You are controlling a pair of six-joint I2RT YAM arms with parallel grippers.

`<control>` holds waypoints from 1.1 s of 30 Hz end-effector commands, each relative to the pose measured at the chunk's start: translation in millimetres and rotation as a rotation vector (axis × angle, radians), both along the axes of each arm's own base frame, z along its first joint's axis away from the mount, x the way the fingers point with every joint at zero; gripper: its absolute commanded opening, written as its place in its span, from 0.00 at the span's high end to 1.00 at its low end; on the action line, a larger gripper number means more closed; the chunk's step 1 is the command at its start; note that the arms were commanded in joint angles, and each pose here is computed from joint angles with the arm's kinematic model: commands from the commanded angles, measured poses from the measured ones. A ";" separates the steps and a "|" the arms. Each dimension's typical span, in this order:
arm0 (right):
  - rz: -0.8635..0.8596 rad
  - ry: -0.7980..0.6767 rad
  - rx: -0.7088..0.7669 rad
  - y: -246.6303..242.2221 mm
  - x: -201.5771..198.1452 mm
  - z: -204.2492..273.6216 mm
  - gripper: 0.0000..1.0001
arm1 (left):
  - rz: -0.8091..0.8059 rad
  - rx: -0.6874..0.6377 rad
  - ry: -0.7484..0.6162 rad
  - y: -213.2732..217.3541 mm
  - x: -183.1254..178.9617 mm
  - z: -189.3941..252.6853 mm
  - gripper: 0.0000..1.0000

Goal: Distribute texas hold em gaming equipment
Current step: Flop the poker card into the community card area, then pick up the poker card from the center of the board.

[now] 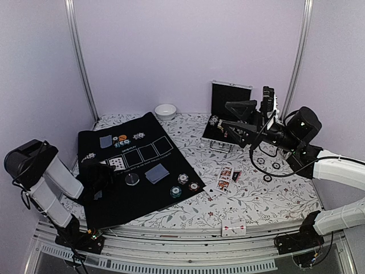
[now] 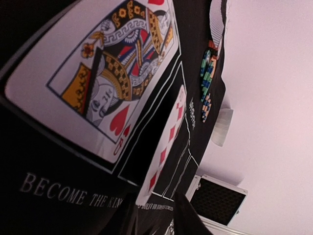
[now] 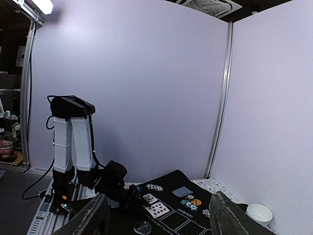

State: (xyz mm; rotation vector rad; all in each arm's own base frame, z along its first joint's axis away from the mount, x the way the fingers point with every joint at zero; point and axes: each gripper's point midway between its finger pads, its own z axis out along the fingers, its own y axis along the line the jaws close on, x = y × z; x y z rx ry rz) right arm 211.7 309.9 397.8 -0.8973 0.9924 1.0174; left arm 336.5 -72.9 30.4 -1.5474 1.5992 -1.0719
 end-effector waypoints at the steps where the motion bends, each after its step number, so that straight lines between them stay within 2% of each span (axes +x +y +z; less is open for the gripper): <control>1: -0.003 -0.017 0.015 -4.2 -6.1 4.8 0.28 | 0.000 0.018 0.027 -1.9 -2.9 2.6 0.68; 9: -0.004 -0.026 0.012 -5.1 -7.4 5.7 0.28 | -0.062 0.051 0.013 -15.0 5.9 19.1 0.44; 12: -0.012 -0.022 0.015 -6.5 -7.1 6.9 0.28 | -0.068 0.060 0.018 -15.9 6.9 24.3 0.24; 15: -0.099 0.047 -0.008 -8.5 11.1 0.5 0.28 | -0.107 0.124 0.033 -23.7 8.0 38.5 0.12; 17: -0.193 0.140 -0.041 -11.7 31.5 -9.3 0.27 | -0.151 0.222 -0.024 -32.8 14.6 67.6 0.11; 20: -0.342 0.323 -0.124 -18.6 63.1 -35.0 0.26 | -0.273 0.510 -0.214 -63.1 32.5 144.9 0.14; 22: -0.437 0.445 -0.180 -27.9 82.1 -56.7 0.25 | -0.387 0.659 -0.323 -97.3 35.7 184.1 0.21; 24: -0.505 0.590 -0.229 -40.4 99.0 -82.3 0.25 | -0.542 0.738 -0.409 -139.1 30.8 205.5 0.27; 28: -0.559 0.852 -0.313 -62.5 123.3 -139.1 0.28 | -0.830 0.728 -0.468 -215.8 -2.1 201.1 0.35; 33: -0.603 0.961 -0.479 -75.0 144.9 -206.3 0.33 | -1.155 0.672 -0.502 -298.1 -55.6 170.4 0.37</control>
